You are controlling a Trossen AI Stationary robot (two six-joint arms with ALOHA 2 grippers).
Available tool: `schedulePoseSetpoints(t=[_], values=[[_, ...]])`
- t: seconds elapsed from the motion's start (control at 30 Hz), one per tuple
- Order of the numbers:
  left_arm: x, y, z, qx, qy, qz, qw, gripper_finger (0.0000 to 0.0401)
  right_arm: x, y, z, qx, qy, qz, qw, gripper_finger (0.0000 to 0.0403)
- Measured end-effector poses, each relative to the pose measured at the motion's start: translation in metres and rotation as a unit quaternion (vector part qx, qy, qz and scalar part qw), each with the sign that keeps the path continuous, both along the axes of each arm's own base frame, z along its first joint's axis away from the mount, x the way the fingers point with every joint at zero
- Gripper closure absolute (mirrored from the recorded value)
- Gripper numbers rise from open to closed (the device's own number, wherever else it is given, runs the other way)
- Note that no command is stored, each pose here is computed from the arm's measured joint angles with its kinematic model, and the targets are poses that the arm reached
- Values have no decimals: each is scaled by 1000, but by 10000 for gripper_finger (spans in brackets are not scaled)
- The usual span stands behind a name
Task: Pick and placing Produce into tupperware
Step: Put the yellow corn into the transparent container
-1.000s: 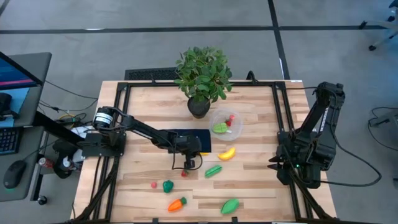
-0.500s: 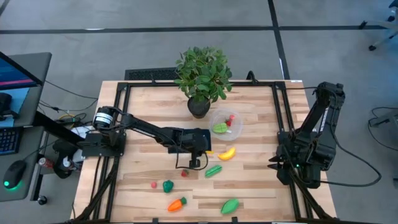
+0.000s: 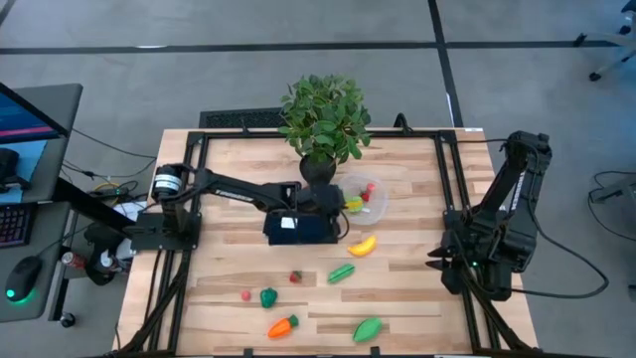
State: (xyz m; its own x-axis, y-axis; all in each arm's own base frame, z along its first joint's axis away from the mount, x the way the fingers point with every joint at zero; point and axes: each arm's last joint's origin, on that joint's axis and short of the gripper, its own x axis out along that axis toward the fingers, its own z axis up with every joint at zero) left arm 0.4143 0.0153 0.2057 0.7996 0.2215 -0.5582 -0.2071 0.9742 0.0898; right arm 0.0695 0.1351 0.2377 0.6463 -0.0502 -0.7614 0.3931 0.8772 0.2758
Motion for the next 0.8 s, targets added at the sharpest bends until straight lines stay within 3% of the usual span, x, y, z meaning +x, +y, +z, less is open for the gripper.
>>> schedulePoseSetpoints(t=[0.3, 0.53, 0.8], values=[[4, 17, 9, 4, -50, 39, 998, 373, 3, -2, 0, -7, -3, -10, 1000, 278], [15, 19, 2, -21, -101, 62, 993, 373, 3, -4, 0, -15, 0, -11, 1000, 278], [17, 21, -5, -30, -103, 93, 990, 373, 3, -4, 0, -15, 0, -11, 1000, 278]])
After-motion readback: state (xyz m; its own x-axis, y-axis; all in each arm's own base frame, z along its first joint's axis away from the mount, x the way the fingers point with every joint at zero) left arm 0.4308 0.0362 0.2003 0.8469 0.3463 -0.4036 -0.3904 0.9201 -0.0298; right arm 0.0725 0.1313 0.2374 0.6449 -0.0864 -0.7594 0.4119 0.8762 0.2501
